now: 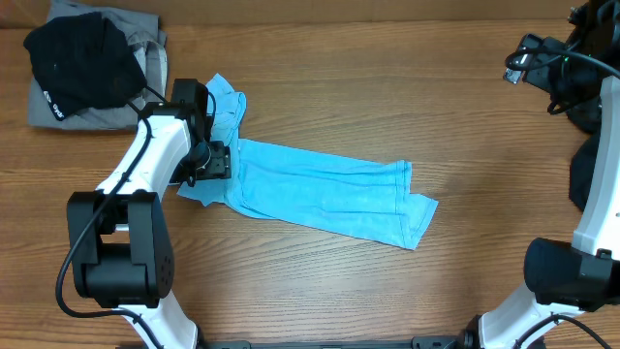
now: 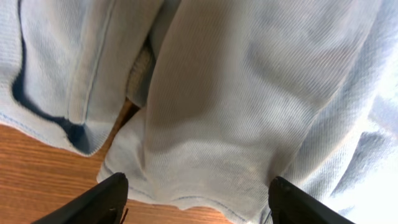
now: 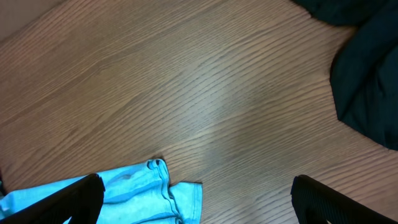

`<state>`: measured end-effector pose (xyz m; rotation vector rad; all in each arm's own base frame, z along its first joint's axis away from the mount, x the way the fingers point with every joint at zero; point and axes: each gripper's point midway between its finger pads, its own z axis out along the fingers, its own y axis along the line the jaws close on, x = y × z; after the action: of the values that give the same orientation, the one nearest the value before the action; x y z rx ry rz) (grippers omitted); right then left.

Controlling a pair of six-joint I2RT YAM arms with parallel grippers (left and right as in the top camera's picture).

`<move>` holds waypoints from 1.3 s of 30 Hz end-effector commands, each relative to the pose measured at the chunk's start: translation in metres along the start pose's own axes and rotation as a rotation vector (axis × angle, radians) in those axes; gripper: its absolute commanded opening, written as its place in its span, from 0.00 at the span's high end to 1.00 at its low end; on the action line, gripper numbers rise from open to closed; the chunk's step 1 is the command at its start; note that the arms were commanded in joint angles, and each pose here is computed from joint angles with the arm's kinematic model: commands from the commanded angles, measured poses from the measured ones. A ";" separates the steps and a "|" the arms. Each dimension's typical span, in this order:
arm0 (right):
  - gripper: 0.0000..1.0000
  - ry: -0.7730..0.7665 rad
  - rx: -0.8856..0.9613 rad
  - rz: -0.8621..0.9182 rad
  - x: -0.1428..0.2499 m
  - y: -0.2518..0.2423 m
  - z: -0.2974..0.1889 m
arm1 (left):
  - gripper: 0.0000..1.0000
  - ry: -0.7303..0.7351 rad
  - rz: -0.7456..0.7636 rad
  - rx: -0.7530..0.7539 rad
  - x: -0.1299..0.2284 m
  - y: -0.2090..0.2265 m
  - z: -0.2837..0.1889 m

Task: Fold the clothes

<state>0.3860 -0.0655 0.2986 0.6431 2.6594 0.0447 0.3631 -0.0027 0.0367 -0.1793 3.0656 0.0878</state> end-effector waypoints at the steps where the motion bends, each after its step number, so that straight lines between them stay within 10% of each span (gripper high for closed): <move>1: 0.00 -0.016 0.007 0.008 -0.002 -0.003 -0.003 | 0.27 0.000 0.041 -0.002 0.003 -0.002 0.004; 39: 0.00 -0.016 0.007 0.008 -0.002 -0.003 -0.003 | 0.21 -0.049 0.084 0.074 -0.003 -0.029 0.012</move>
<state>0.3861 -0.0655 0.2986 0.6430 2.6591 0.0447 0.3714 -0.0203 0.0257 -0.0290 3.0152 0.0937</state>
